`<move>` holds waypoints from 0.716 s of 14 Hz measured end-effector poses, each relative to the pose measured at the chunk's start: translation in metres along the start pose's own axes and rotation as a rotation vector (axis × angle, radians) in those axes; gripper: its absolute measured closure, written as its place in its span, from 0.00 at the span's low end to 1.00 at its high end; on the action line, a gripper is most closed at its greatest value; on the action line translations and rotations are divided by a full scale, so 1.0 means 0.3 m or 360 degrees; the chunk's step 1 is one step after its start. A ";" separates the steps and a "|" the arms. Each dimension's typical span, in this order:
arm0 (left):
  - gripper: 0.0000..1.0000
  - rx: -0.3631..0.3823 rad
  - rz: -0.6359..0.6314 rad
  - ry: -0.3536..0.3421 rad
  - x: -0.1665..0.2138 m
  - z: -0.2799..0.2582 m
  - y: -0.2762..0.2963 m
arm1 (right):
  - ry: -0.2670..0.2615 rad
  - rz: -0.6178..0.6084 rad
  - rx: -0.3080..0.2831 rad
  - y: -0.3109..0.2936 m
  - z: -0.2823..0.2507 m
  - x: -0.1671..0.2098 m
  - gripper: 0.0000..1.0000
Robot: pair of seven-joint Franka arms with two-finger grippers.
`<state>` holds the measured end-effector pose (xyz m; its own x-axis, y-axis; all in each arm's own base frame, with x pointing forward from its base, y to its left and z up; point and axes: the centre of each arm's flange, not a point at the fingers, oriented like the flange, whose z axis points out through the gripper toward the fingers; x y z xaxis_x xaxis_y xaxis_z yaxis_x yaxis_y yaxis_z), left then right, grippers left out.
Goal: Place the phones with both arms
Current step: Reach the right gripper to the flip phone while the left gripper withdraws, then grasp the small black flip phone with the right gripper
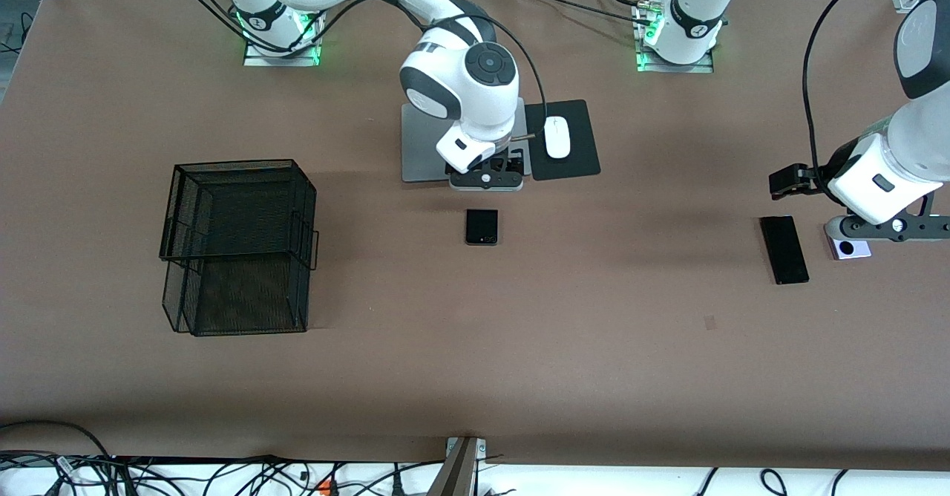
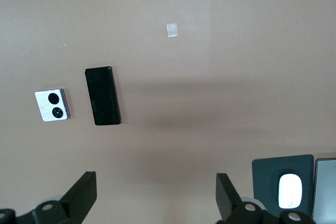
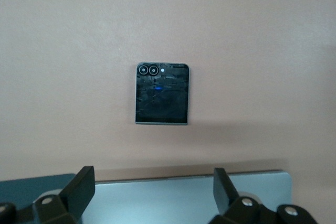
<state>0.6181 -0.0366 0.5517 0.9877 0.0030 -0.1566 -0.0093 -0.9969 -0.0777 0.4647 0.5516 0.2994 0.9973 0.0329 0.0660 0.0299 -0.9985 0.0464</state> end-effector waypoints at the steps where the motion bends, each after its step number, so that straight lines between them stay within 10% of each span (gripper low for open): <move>1: 0.00 0.0000 0.0000 -0.0001 0.000 0.000 0.000 | -0.0001 -0.0020 -0.0018 -0.006 0.038 -0.007 0.00; 10: 0.00 0.0000 0.0001 -0.0005 -0.001 0.001 0.001 | 0.0056 -0.0032 0.0064 0.019 0.291 0.059 0.00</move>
<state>0.6177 -0.0369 0.5515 0.9871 0.0026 -0.1600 -0.0100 -0.9969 -0.0778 0.4885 0.5425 0.2138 0.9935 0.0539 0.1004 0.0533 -0.9985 0.0082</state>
